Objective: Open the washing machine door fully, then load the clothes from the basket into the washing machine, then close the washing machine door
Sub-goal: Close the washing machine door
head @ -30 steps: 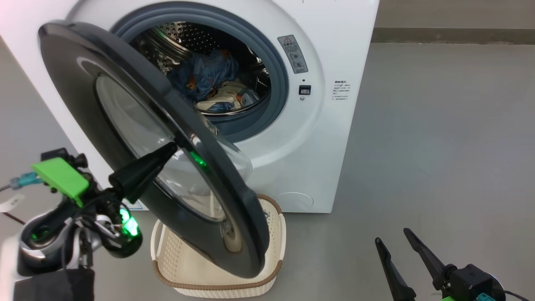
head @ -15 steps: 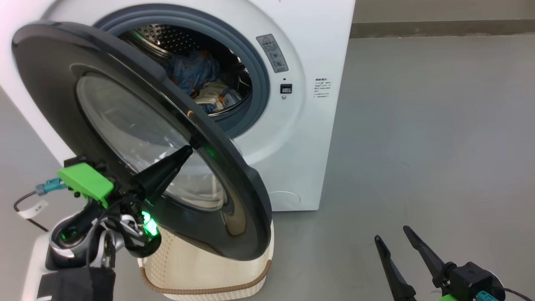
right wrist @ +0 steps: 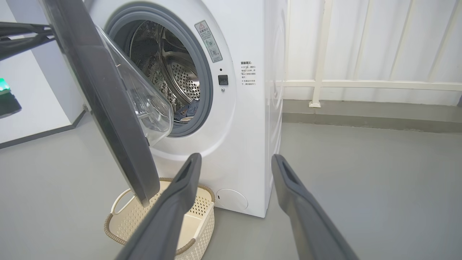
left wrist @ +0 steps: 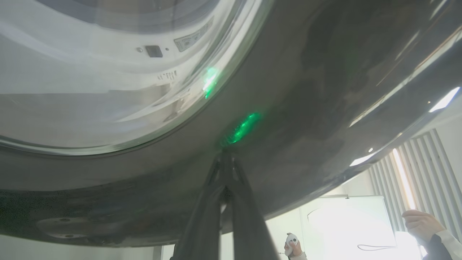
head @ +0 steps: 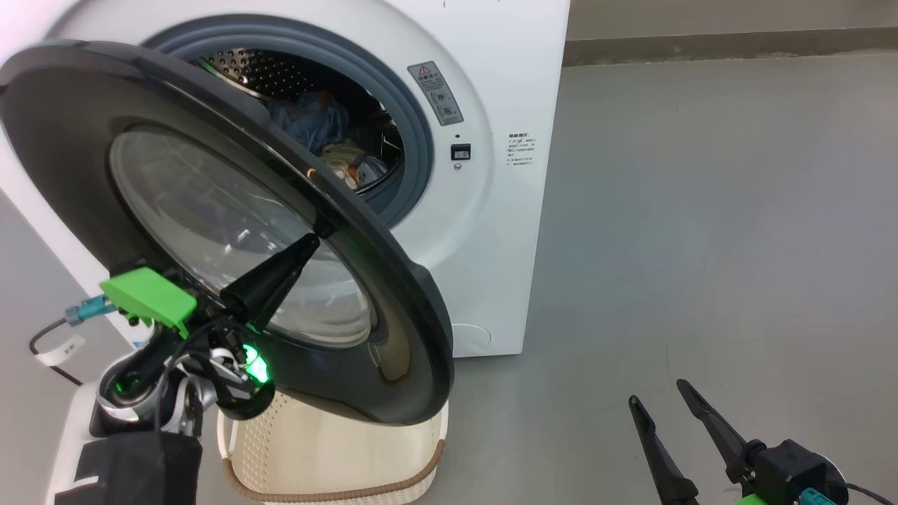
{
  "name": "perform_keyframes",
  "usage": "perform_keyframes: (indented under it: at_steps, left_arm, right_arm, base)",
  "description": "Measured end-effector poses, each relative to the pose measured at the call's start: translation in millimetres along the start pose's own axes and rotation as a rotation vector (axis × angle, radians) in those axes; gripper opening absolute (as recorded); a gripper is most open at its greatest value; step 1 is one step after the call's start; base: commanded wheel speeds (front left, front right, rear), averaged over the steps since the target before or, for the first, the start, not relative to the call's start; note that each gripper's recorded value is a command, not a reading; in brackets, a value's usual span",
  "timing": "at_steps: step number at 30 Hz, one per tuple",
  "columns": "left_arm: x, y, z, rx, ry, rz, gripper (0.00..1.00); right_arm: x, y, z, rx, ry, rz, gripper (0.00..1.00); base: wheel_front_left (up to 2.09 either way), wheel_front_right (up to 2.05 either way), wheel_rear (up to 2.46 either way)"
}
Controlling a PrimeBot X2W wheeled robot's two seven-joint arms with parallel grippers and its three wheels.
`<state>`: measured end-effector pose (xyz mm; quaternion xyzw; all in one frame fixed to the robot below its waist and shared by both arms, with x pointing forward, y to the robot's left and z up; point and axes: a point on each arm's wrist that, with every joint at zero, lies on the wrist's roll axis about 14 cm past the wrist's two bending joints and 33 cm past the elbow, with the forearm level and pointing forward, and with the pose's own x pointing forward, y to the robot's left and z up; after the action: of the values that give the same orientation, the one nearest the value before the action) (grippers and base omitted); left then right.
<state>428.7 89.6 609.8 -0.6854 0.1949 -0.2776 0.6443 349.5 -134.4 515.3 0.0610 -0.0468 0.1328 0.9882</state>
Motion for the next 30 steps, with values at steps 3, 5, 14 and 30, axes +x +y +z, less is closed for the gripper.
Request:
perform_keyframes:
  at_steps: [3,5,14,30]
  left_arm:
    - [1.6,0.6,-0.1,-0.005,0.002,-0.001,0.0]
    - [3.0,0.8,0.2,-0.005,0.0,-0.003,0.0]
    - [2.5,6.8,5.1,0.027,-0.033,0.012,0.0]
    - [-59.9,34.6,43.9,0.541,-0.256,0.205,1.0]
  right_arm:
    - [-0.6,-0.5,0.4,-0.001,-0.001,-0.002,1.0]
    - [-1.1,-1.0,0.6,-0.002,-0.001,-0.003,1.0]
    - [-1.0,-0.7,1.2,-0.003,-0.003,-0.002,1.0]
    - [1.7,-1.2,2.0,0.001,-0.007,-0.004,1.0]
  base:
    - [0.0,0.0,0.0]
    - [0.0,0.0,0.0]
    - [0.0,0.0,0.0]
    - [0.0,0.0,0.0]
